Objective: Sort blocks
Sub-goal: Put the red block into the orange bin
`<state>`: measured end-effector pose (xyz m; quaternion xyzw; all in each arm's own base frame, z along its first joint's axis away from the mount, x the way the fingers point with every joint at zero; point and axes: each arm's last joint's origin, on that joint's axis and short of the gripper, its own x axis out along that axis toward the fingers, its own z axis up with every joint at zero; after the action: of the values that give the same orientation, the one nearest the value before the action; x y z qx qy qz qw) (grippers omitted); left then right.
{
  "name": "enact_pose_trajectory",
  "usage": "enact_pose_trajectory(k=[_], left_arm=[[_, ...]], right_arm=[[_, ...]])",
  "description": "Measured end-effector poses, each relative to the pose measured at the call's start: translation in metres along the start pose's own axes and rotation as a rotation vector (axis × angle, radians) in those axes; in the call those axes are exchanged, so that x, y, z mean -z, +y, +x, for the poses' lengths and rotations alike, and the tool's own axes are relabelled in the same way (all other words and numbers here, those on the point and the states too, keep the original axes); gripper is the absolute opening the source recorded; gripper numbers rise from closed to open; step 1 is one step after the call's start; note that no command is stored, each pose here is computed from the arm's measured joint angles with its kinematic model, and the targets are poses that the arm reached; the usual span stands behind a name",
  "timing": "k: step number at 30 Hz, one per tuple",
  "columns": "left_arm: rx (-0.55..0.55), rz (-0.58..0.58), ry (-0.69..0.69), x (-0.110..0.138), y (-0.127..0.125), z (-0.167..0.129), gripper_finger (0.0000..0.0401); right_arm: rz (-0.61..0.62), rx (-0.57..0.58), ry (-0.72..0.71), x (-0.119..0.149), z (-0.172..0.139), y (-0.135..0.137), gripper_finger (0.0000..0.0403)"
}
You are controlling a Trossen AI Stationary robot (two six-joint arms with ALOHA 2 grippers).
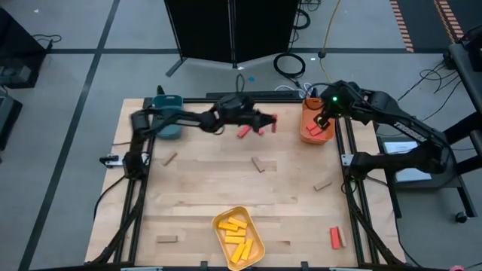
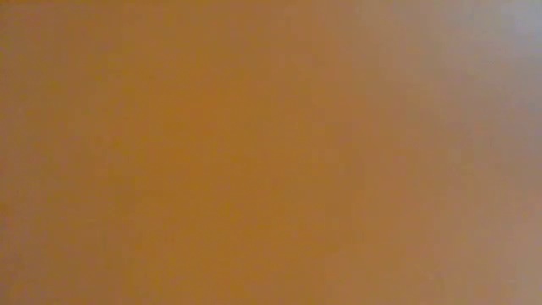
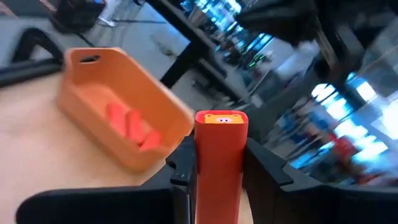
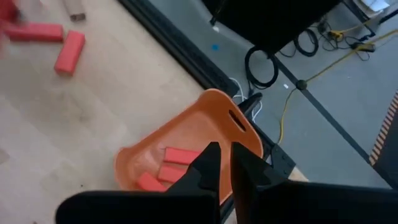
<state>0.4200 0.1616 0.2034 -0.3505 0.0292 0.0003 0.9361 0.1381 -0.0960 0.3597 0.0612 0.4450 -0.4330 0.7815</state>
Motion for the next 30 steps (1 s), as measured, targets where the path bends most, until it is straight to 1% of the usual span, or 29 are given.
enact_pose_trajectory(k=[2,6,9,12,16,18,20,22,25,27,30], left_arm=[[0.022,-0.059,-0.026,-0.006,0.013,0.024,0.0079],[0.022,-0.163,-0.001,-0.014,0.034,0.074,0.0079],[-0.030,-0.251,-0.008,-0.022,0.042,0.105,0.0079],[-0.085,-0.266,-0.008,-0.022,0.054,0.127,0.0079],[-0.121,-0.291,-0.047,-0.022,0.063,0.145,0.0079],[-0.094,-0.323,-0.128,-0.018,0.063,0.147,0.0079],[-0.115,-0.357,-0.124,-0.009,0.068,0.149,0.0079],[-0.150,-0.358,-0.089,0.002,0.075,0.153,0.0079],[-0.171,-0.367,-0.070,0.012,0.077,0.155,0.0079],[-0.186,-0.337,-0.064,0.013,0.074,0.157,0.0079],[-0.182,-0.291,-0.056,0.014,0.068,0.158,0.0079]], right_arm=[[0.034,0.002,-0.013,0.003,-0.004,-0.004,0.0000],[0.098,-0.011,-0.029,0.008,-0.012,-0.009,0.0000],[0.138,-0.011,-0.016,0.014,-0.017,-0.011,0.0000],[0.178,-0.011,-0.006,0.018,-0.020,-0.013,0.0000],[0.197,-0.010,-0.002,0.021,-0.022,-0.014,0.0000],[0.198,-0.010,-0.004,0.021,-0.022,-0.014,0.0000],[0.199,-0.006,-0.007,0.020,-0.022,-0.014,0.0000],[0.201,-0.007,-0.011,0.019,-0.021,-0.014,0.0000],[0.204,-0.009,-0.016,0.018,-0.021,-0.013,0.0000],[0.207,-0.010,-0.019,0.018,-0.021,-0.013,0.0000],[0.220,-0.011,-0.019,0.018,-0.021,-0.013,0.0000]])
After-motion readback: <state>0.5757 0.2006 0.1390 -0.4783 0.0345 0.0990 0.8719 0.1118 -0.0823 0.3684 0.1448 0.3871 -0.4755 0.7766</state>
